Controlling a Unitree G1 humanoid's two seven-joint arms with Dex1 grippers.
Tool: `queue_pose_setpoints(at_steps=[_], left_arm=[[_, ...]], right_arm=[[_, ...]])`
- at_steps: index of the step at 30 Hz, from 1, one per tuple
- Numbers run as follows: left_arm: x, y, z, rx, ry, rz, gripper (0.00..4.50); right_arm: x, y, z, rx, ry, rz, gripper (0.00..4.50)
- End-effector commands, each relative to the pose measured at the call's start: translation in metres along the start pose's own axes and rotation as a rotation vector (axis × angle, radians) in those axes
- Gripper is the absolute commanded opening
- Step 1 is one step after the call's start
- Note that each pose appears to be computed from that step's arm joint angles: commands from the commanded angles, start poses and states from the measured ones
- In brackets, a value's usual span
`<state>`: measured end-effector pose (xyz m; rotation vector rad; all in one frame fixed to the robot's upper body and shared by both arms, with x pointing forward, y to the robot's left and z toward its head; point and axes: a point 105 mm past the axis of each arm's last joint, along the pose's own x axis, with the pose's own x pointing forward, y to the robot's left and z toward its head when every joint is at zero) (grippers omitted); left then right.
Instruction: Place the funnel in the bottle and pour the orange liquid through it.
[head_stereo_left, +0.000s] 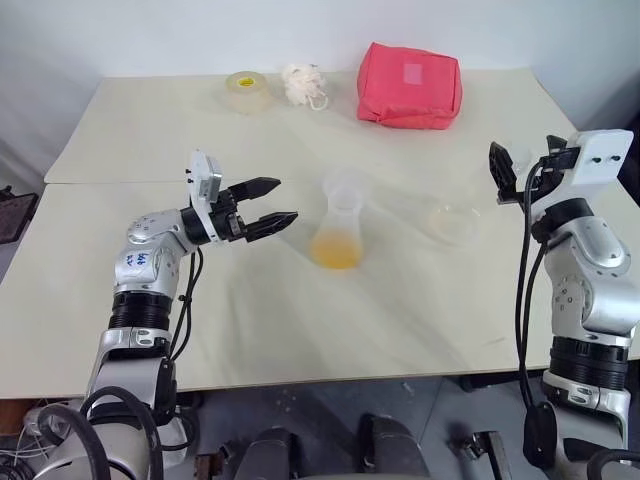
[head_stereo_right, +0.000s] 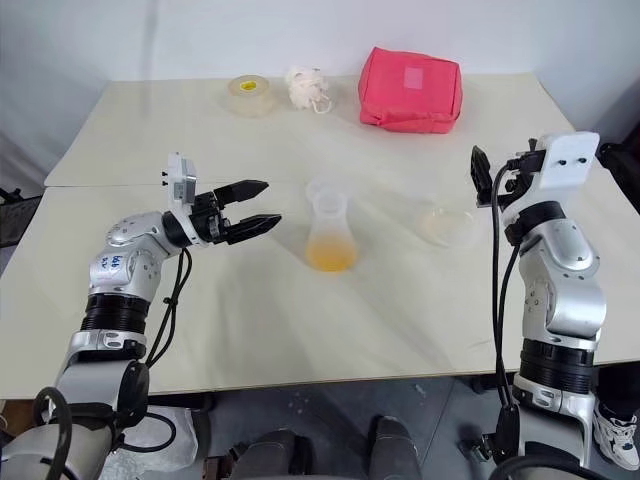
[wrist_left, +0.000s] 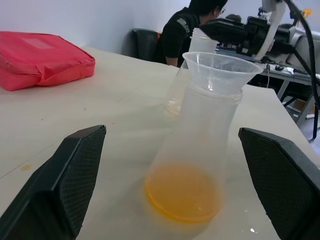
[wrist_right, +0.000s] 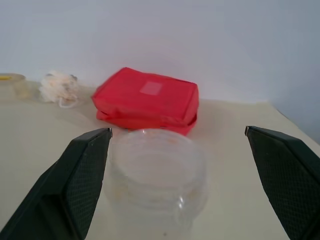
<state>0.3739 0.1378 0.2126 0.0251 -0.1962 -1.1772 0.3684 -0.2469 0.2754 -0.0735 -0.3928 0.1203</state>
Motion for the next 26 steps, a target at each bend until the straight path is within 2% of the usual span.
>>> queue_pose_setpoints(at_steps=[1,4,7,11,13,16,26], left_arm=[[-0.008,-0.005,0.004,0.069,0.027,-0.027,4.50],[-0.018,-0.008,0.004,0.086,0.035,-0.055,4.50],[-0.029,-0.011,0.000,0.101,0.065,-0.087,4.50],[-0.046,-0.015,-0.008,0.088,0.133,-0.123,4.50],[-0.055,-0.017,-0.016,0.086,0.175,-0.135,4.50],[-0.060,-0.018,-0.022,0.083,0.175,-0.140,4.50],[-0.073,-0.025,-0.023,0.106,0.163,-0.159,4.50]], right_arm=[[-0.003,0.019,0.051,-0.018,-0.132,0.186,4.48],[-0.018,0.033,0.059,-0.045,-0.112,0.371,4.48],[-0.042,0.038,0.052,-0.109,-0.042,0.545,4.48],[-0.085,0.042,0.030,-0.143,0.120,0.790,4.48],[-0.107,0.041,0.009,-0.169,0.240,0.894,4.48],[-0.125,0.033,-0.017,-0.267,0.351,0.955,4.48],[-0.129,0.021,-0.043,-0.173,0.369,0.930,4.48]])
